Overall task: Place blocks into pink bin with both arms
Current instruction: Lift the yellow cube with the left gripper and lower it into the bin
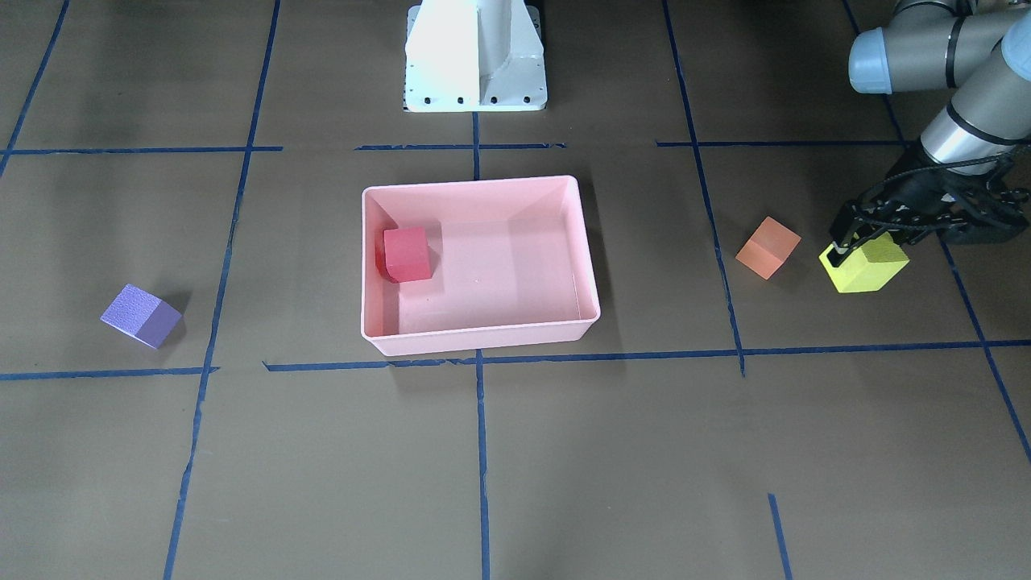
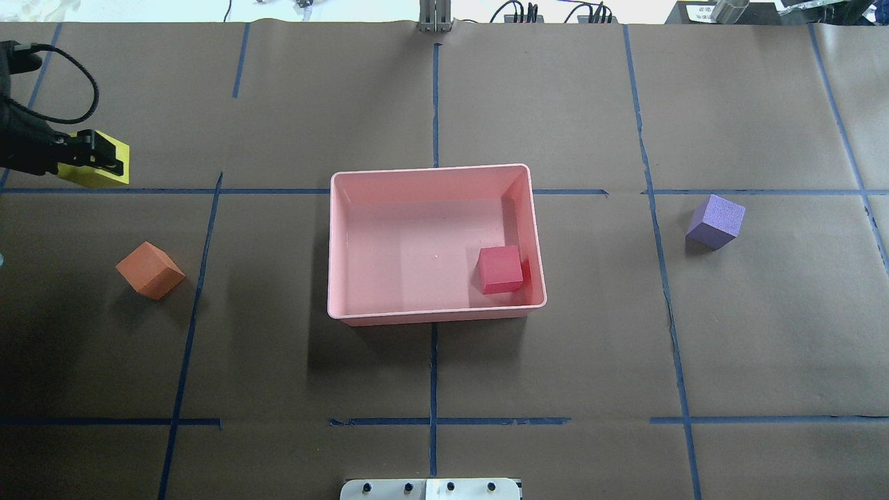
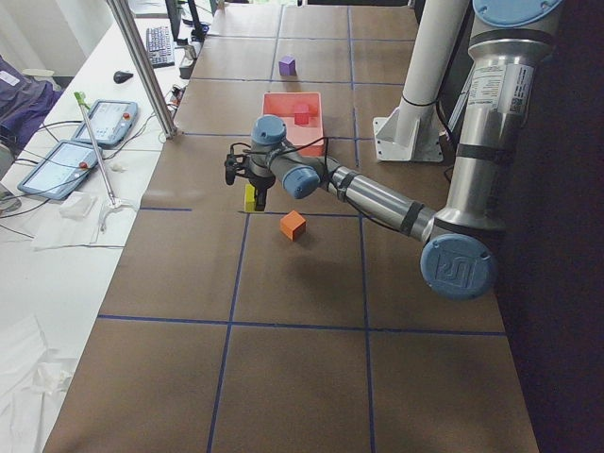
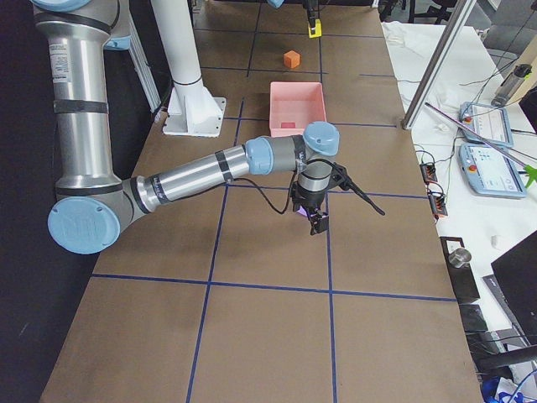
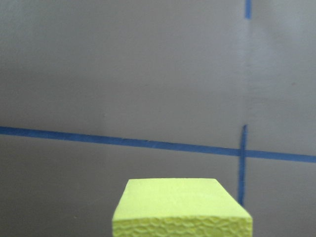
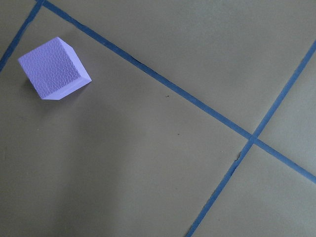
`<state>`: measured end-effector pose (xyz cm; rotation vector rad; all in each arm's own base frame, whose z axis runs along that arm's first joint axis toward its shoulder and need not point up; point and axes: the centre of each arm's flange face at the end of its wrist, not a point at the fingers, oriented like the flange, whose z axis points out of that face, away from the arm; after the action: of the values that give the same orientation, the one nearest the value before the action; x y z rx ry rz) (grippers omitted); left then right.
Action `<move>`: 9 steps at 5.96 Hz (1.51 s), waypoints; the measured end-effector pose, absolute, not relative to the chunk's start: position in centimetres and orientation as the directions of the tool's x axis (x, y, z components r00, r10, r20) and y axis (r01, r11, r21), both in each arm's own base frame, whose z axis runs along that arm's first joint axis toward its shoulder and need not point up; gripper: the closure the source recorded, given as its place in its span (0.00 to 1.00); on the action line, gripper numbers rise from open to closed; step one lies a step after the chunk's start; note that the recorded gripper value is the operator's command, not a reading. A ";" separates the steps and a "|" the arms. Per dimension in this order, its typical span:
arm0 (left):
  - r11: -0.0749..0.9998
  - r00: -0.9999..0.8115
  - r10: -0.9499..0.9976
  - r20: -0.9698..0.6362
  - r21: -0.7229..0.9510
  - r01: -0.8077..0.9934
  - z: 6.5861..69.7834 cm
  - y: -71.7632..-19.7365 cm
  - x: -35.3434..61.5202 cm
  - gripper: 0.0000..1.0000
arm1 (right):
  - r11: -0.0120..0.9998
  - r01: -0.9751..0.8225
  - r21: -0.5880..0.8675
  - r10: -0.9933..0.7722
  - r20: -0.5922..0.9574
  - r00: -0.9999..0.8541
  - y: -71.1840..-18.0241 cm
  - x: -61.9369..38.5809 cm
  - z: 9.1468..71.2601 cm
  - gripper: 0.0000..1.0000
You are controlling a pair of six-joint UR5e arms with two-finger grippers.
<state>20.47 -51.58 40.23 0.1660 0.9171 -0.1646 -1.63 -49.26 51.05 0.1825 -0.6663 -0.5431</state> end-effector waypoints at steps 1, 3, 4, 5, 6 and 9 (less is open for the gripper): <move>0.981 0.602 -0.054 -0.797 0.070 0.181 36.9 -52.1 23.2 0.66 | 0.846 0.417 0.331 -0.533 0.539 0.652 -49.2 -1.6 50.9 0.00; 0.989 0.640 -0.070 -0.766 0.030 0.143 29.1 -51.7 31.5 0.66 | 0.847 0.415 0.333 -0.532 0.542 0.650 -49.2 -1.7 50.8 0.00; 0.989 0.640 -0.105 -0.761 -0.010 0.150 25.3 -49.9 36.5 0.66 | 0.847 0.414 0.333 -0.531 0.543 0.650 -49.2 -1.7 50.8 0.00; 0.987 0.625 -0.137 -0.768 -0.050 0.156 21.8 -48.3 40.4 0.66 | 0.847 0.415 0.332 -0.531 0.543 0.650 -49.3 -1.7 50.9 0.00; 0.984 0.614 -0.159 -0.773 -0.072 0.164 18.9 -47.4 43.3 0.66 | 0.847 0.415 0.332 -0.531 0.543 0.650 -49.3 -1.8 50.8 0.00; 0.974 0.632 -0.206 -0.747 -0.096 0.204 13.0 -46.1 53.6 0.00 | 0.847 0.412 0.337 -0.532 0.543 0.650 -49.6 -1.9 50.5 0.00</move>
<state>53.58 -46.10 12.96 -0.0025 0.8557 -0.2344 -1.86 -49.57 50.46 0.1898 -0.6755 -0.5394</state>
